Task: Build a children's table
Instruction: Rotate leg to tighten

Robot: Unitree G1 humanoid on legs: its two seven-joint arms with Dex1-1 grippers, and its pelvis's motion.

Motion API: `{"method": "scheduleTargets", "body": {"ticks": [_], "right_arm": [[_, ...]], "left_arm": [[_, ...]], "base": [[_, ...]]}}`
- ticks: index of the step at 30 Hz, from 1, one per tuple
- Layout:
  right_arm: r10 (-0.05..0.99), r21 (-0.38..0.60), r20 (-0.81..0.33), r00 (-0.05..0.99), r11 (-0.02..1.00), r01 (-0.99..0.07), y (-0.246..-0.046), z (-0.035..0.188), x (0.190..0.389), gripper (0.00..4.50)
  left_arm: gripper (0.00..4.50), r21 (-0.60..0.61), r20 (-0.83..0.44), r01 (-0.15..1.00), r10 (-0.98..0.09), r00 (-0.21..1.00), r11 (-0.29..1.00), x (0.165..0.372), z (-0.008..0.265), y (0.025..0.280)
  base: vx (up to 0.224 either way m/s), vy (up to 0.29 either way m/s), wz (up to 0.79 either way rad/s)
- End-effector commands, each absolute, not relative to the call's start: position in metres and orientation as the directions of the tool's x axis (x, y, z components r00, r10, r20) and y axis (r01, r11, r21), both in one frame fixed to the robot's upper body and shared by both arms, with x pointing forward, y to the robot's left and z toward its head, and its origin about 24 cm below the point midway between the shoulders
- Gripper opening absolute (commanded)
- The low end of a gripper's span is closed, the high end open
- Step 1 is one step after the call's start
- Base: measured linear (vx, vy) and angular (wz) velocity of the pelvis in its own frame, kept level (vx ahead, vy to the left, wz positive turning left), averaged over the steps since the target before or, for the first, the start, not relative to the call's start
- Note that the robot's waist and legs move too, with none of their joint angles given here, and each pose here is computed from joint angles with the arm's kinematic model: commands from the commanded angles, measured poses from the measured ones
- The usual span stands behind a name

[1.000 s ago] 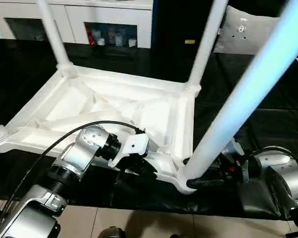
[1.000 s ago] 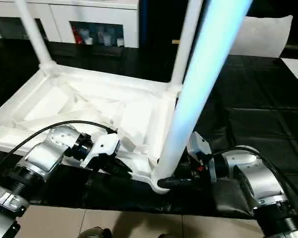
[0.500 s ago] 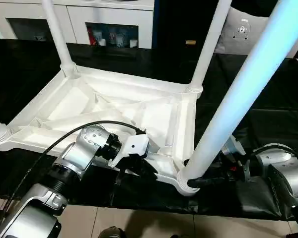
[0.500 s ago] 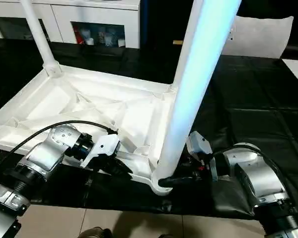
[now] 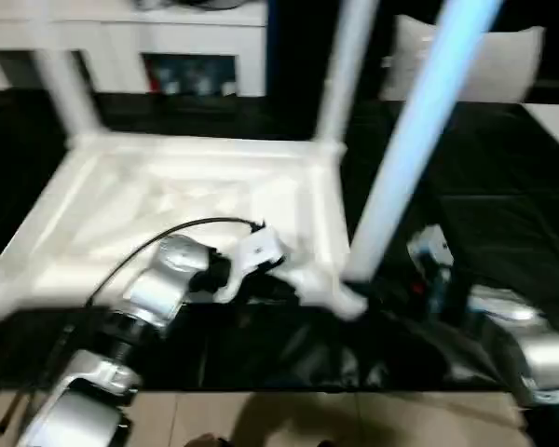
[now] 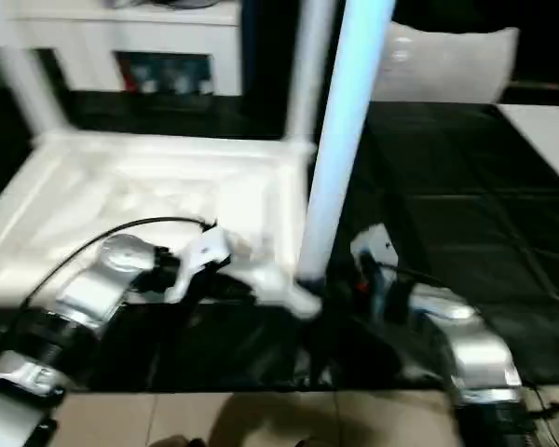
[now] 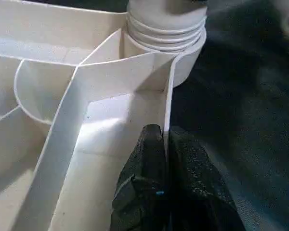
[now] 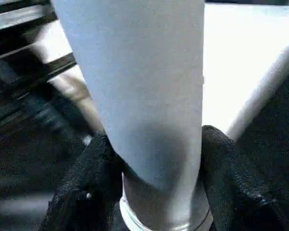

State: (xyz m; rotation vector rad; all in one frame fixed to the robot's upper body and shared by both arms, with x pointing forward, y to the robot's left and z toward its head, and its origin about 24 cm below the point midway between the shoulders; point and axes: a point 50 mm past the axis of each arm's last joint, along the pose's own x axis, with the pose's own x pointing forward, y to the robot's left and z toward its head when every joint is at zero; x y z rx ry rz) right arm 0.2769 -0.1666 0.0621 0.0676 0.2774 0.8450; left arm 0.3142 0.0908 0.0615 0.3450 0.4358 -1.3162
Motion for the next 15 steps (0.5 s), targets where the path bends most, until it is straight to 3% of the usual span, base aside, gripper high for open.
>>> {"method": "scheduleTargets", "body": {"ticks": [1,4,5,7,8,11,15], "right_arm": [[0.838,0.305,-0.228,0.496,0.545,-0.781,-0.113,0.043,0.268,2.08],[0.735,0.319,-0.264,0.625,0.678,-0.662,-0.103,0.040,0.281,2.06],[0.633,0.330,-0.311,0.709,0.771,-0.544,-0.099,0.037,0.290,2.06],[0.562,0.328,-0.335,0.756,0.822,-0.466,-0.097,0.034,0.295,2.06],[0.550,0.325,-0.334,0.766,0.830,-0.454,-0.095,0.034,0.295,2.06],[0.528,0.306,-0.294,0.797,0.842,-0.445,-0.091,0.037,0.297,2.77],[0.503,0.299,-0.269,0.821,0.854,-0.425,-0.091,0.041,0.299,3.08]], "left_arm": [[0.00,0.013,-0.375,0.967,-0.895,0.241,0.255,0.317,0.075,0.050],[0.00,0.021,-0.365,0.933,-0.866,0.341,0.359,0.323,0.078,0.038],[0.00,0.039,-0.357,0.903,-0.838,0.412,0.428,0.326,0.079,0.031],[0.00,0.056,-0.343,0.876,-0.815,0.467,0.479,0.329,0.081,0.024],[0.00,0.061,-0.336,0.866,-0.807,0.486,0.497,0.330,0.082,0.021],[0.00,0.075,-0.323,0.855,-0.799,0.508,0.514,0.330,0.084,0.013],[0.00,0.090,-0.326,0.858,-0.799,0.505,0.505,0.332,0.085,0.014]], "base": [[0.000,0.000,0.00],[0.000,0.000,0.00],[0.000,0.000,0.00],[0.000,0.000,0.00],[0.000,0.000,0.00],[0.000,0.000,0.00],[0.000,0.000,0.00]]}}
